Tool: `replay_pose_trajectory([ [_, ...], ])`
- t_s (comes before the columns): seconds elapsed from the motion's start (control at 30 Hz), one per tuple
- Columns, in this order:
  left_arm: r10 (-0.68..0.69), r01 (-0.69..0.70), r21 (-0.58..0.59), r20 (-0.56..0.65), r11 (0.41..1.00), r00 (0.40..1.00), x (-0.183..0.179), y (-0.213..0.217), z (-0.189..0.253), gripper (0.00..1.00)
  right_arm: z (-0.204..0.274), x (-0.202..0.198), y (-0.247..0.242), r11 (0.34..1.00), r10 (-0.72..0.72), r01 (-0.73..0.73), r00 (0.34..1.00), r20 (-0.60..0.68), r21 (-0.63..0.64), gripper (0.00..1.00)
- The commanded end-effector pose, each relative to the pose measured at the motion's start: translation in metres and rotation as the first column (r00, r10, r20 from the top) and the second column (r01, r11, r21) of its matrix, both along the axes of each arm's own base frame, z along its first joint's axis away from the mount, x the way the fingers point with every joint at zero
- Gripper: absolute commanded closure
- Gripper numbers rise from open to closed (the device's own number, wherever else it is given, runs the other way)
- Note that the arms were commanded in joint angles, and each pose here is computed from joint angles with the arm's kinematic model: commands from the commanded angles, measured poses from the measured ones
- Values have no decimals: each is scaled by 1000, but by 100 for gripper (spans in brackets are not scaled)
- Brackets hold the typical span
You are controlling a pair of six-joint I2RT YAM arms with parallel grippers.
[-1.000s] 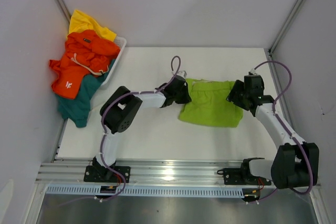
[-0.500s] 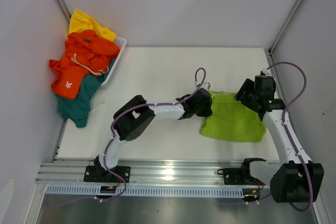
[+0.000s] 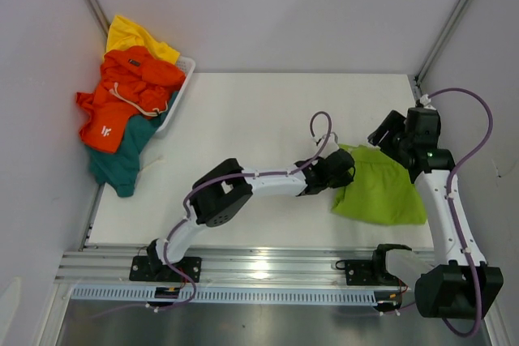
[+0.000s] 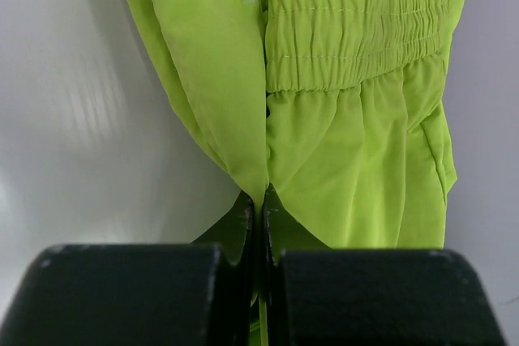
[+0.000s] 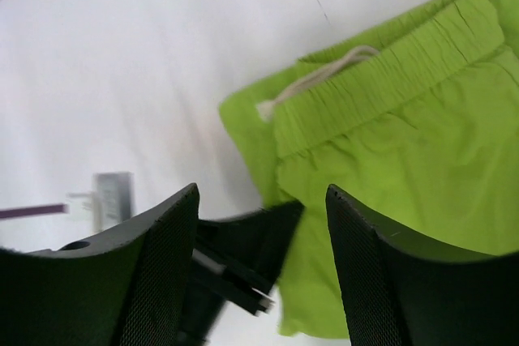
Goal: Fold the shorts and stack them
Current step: Neatly place the folded shorts to the corner
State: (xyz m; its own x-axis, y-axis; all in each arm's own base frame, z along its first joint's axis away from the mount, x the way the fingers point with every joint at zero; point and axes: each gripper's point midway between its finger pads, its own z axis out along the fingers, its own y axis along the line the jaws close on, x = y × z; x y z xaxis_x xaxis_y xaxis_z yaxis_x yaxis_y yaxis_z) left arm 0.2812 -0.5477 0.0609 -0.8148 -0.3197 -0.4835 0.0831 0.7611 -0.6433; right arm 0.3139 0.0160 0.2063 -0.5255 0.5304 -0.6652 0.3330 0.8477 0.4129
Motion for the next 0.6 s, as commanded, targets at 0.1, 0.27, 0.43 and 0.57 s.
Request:
replay_pose_trajectory([
  [0.1, 219, -210, -141, 53, 968, 974, -4, -21, 25, 100, 68, 7, 7, 999, 29, -35, 990, 140, 39, 34],
  [0.27, 141, -129, -189, 53, 973, 989, -6, -57, 40, 100, 77, 8, 7, 998, 45, -51, 987, 154, 38, 33],
  [0.43, 39, -28, -194, 50, 981, 998, -11, -83, 40, 100, 85, 5, 6, 997, 55, -63, 985, 166, 47, 33],
  [0.57, -5, 10, -234, 21, 972, 1000, -18, -95, 44, 100, 88, 5, 3, 997, 48, -59, 983, 176, 56, 32],
])
